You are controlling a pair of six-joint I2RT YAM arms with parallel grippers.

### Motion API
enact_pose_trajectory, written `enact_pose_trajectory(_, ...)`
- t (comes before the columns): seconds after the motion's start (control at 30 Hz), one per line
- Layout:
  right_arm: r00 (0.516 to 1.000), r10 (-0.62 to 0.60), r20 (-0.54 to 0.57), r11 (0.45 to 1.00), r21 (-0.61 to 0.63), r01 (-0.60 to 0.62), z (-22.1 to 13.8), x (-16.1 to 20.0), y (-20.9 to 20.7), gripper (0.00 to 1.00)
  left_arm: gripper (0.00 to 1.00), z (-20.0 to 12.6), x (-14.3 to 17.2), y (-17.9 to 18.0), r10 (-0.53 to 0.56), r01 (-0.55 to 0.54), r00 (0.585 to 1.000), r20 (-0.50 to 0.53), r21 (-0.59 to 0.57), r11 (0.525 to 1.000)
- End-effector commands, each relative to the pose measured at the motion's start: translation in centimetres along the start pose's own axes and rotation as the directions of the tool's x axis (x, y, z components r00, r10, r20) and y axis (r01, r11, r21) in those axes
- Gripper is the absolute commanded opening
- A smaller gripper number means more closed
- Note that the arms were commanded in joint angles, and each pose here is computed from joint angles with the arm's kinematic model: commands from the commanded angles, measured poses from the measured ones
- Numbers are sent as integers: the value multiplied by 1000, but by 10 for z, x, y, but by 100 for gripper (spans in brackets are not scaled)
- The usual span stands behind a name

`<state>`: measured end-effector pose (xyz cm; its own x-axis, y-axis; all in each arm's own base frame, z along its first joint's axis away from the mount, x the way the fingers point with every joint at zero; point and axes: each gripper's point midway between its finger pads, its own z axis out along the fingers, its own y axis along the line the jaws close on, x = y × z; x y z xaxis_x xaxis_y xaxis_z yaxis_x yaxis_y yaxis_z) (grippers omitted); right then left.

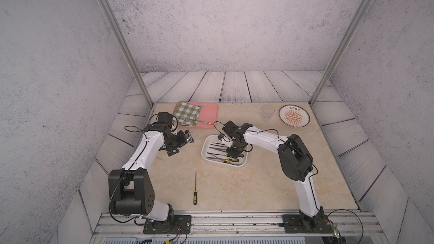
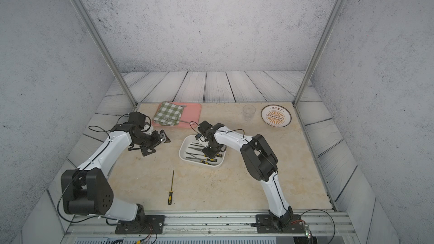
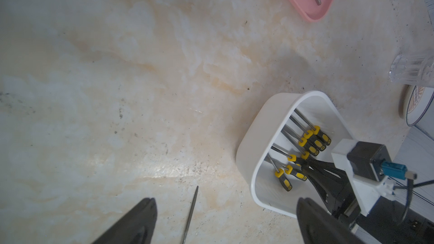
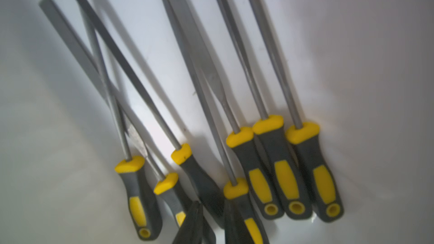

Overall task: Put the file tool into the storage box
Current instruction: Adjust the file tool in the storage box.

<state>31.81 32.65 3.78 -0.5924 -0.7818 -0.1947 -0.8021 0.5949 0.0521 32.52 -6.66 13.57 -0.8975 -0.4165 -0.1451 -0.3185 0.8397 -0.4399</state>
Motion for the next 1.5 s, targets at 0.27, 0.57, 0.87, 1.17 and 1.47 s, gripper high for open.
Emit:
enact_pose_trajectory(0.27, 998, 59, 24, 998, -11, -59, -6, -6, 2, 25, 98, -3, -2, -1, 12, -12, 1000, -1, -19, 1000)
enact_pose_trajectory(0.57, 994, 95, 47, 995, -30, -94, -18, 6, 9, 27, 98, -5, 6, 2, 8, -8, 1000, 3, -10, 1000)
enact_pose_trajectory(0.87, 992, 88, 95, 996, 10, -89, -30, -13, 0, 41, 98, -3, 13, 5, -3, 3, 1000, -2, -7, 1000)
enact_pose_trajectory(1.17, 994, 76, 82, 996, -61, -71, -9, -24, 10, 41, 98, -4, 14, 6, 4, -4, 1000, -2, -16, 1000)
enact_pose_trajectory(1.47, 997, 60, 53, 988, -145, -52, 8, -24, 30, 41, 98, -3, 4, 0, 15, -15, 1000, -7, -13, 1000)
